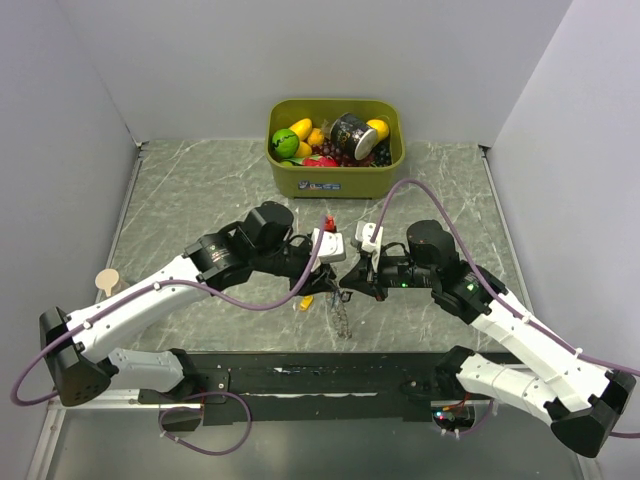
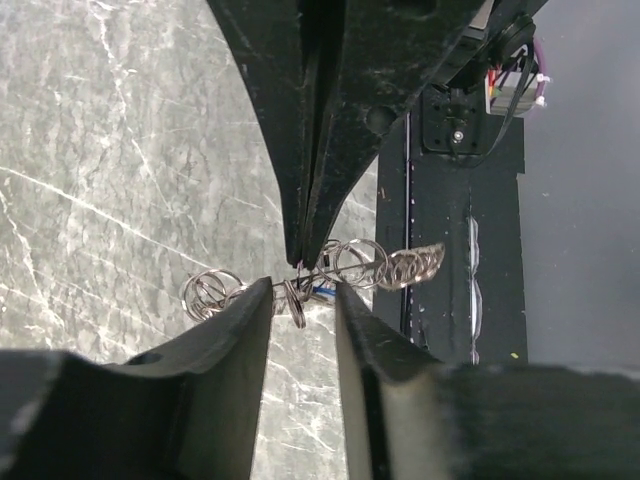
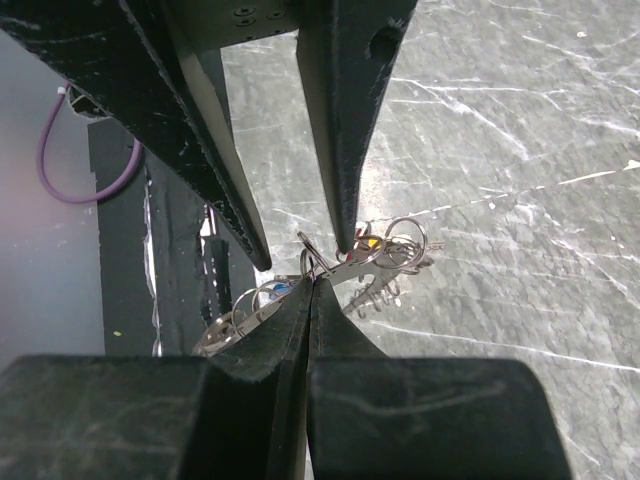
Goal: Put the keys on the keyring
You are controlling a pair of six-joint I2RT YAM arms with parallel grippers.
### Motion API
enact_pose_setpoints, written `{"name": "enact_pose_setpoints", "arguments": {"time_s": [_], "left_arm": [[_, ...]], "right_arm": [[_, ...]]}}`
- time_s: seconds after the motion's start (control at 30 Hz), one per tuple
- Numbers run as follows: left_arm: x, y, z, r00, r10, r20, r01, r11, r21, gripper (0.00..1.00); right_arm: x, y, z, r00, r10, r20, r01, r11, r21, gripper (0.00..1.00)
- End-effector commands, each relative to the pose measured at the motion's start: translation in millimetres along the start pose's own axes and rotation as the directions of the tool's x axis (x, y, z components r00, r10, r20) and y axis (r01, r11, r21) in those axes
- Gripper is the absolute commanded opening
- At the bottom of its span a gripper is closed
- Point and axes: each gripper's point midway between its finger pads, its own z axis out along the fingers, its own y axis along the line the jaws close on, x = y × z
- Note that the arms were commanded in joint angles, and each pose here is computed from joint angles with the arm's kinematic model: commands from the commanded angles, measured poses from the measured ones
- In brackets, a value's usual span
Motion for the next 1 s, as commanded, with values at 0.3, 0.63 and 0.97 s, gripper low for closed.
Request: {"name": "enact_pose_setpoints", "arguments": {"time_s": [0.3, 0.63, 0.97], "left_arm": [[-20.6, 2.3, 15.9, 0.999, 0.048, 0.011, -0.048, 0.999, 0.019, 0.17], [-21.5, 3.9, 10.8, 0.998, 0.064, 0.022, -0.063, 0.998, -0.012, 0.04], [-30.5, 5.3, -0.6, 0.994, 0.088, 0.059, -0.084, 0.995, -0.055, 0.23]], "right_arm": [[-31.0, -0.4, -7.1, 0.995, -0.059, 0.086, 0.058, 0.998, 0.01, 0.0], [-29.9, -0.6, -9.3, 0.993, -0.072, 0.096, 0.07, 0.997, 0.023, 0.0], [-30.3, 1.6, -8.8, 0.993, -0.072, 0.099, 0.071, 0.997, 0.009, 0.0]]}}
